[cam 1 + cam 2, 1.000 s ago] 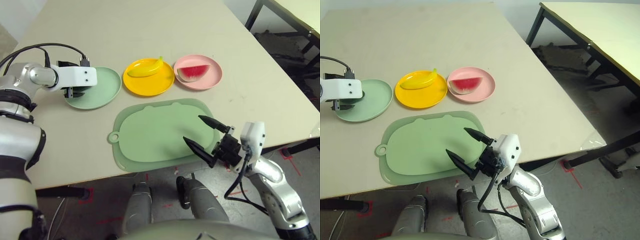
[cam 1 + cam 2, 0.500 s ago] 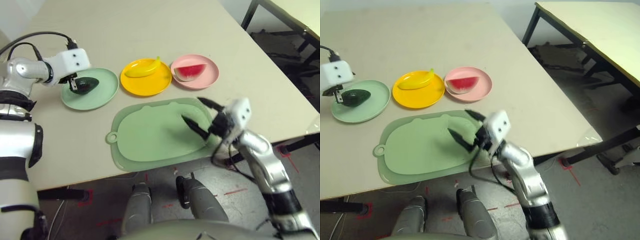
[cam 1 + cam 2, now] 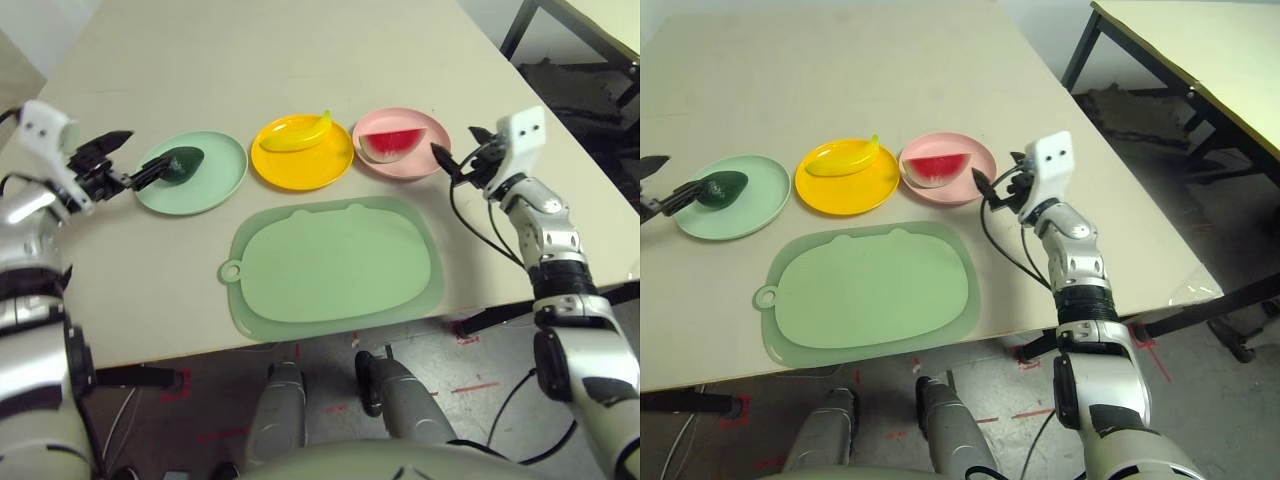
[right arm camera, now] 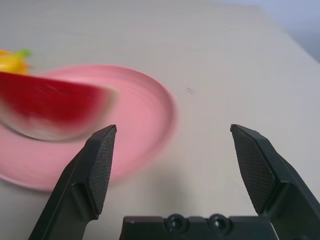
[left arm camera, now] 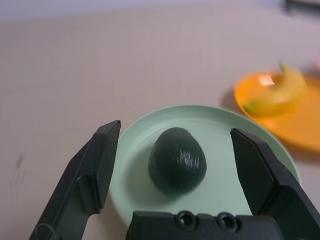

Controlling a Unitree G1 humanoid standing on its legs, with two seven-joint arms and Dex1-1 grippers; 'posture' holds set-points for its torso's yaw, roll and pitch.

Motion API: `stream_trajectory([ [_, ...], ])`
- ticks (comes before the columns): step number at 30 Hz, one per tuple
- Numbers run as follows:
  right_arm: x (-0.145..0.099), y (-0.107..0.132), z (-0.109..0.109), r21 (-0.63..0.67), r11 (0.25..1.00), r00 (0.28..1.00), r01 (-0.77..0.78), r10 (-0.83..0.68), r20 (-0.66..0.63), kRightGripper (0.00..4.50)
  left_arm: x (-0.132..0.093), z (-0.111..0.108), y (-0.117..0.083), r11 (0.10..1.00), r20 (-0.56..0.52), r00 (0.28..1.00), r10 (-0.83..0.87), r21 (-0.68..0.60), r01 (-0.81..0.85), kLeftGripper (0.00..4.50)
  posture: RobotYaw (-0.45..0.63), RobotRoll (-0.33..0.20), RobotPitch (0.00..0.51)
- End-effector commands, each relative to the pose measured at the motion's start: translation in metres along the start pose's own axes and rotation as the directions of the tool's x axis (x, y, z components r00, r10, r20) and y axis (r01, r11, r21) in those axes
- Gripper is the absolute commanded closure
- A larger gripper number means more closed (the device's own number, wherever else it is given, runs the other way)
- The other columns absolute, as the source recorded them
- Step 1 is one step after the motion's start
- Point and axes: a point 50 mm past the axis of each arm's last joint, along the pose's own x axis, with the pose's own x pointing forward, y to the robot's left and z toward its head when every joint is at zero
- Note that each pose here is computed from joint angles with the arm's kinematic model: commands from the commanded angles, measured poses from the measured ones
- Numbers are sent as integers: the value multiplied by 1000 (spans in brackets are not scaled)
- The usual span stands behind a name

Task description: Place the fruits into color-matched plates.

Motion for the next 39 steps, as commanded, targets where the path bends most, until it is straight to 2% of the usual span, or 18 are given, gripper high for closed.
stream_trajectory([
  [1,-15,-7,-22,21,997,997,75,-75,-19,0,-25,-3,-2,981,63,984,168,-110,-160,19,45,0,194],
  [5,-28,-9,-37,23,996,996,90,-90,-23,0,-49,-26,-7,963,14,967,254,-100,-251,19,59,0,200],
  [8,-42,-14,-43,44,990,990,138,-138,4,0,-60,-45,-20,970,-57,971,234,-51,-237,19,43,0,207],
  [12,-57,-11,-47,-32,998,998,47,-46,32,0,-67,-60,-39,982,-126,975,184,-12,-187,19,27,0,209],
  [16,-61,-4,-45,-63,998,998,-16,20,66,0,-69,-70,-43,988,-173,972,157,27,-155,19,21,0,207],
  [20,-61,1,-47,-46,999,996,-11,15,82,0,-68,-70,-35,987,-197,968,154,85,-140,19,31,0,198],
  [26,-65,14,-43,-22,1000,989,20,-17,149,0,-76,-64,-16,971,-195,955,225,132,-202,19,12,0,194],
  [29,-66,28,-45,-5,1000,988,10,-9,157,0,-81,-62,-8,963,-195,947,254,146,-228,19,2,0,197],
  [35,-62,43,-46,-9,1000,986,-23,24,162,0,-92,-57,-6,952,-178,942,284,166,-256,19,46,0,193],
  [39,-58,49,-45,32,999,985,-12,6,175,0,-102,-54,-4,945,-176,936,305,179,-274,19,60,0,191],
])
